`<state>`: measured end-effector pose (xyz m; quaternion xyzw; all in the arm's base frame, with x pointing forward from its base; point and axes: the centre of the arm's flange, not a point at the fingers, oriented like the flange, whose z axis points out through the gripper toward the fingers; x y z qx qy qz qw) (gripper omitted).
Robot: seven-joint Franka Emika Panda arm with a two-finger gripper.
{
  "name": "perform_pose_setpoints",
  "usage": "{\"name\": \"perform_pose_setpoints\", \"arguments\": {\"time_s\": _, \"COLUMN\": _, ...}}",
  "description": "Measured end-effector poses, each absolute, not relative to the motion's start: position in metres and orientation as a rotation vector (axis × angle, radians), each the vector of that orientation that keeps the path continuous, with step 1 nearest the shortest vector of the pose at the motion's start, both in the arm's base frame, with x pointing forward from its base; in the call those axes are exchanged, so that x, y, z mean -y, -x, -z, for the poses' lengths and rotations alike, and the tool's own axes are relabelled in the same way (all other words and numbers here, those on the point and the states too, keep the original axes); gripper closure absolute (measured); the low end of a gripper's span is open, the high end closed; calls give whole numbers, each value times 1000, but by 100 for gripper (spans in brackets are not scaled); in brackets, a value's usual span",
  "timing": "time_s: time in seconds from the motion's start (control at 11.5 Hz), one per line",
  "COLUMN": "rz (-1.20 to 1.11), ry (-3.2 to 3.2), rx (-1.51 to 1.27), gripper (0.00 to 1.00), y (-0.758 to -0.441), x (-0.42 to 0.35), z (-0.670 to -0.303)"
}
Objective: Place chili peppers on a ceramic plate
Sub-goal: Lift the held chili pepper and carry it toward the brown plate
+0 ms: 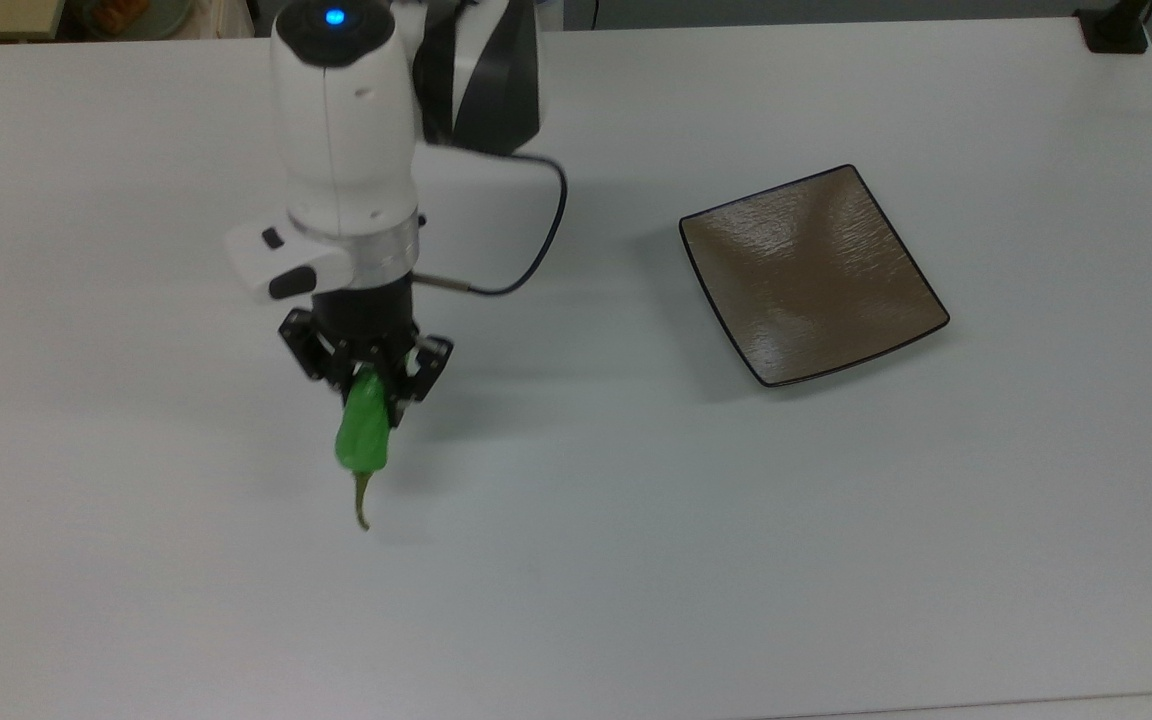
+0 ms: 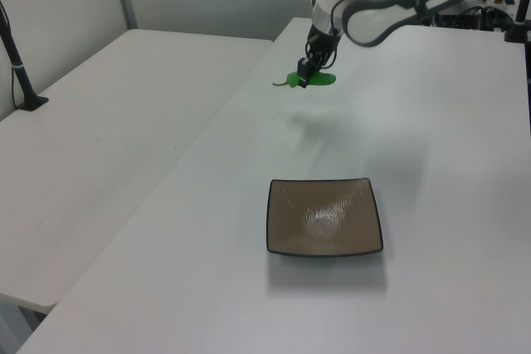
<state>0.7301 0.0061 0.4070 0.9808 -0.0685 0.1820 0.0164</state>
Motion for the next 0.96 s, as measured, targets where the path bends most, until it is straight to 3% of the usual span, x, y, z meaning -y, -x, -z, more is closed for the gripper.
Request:
{"name": "perform_pose_setpoints", "arguments": {"time_s": 0.35, "rz": -380, "ry": -3181, "rx": 156, "gripper": 63, "y": -698, "x": -69, "z": -457}}
{"name": "perform_pose_setpoints", "arguments": {"time_s": 0.96, "rz": -249, "ry": -3274, "rx": -172, "gripper": 63, "y": -649, "x": -232, "z": -458}}
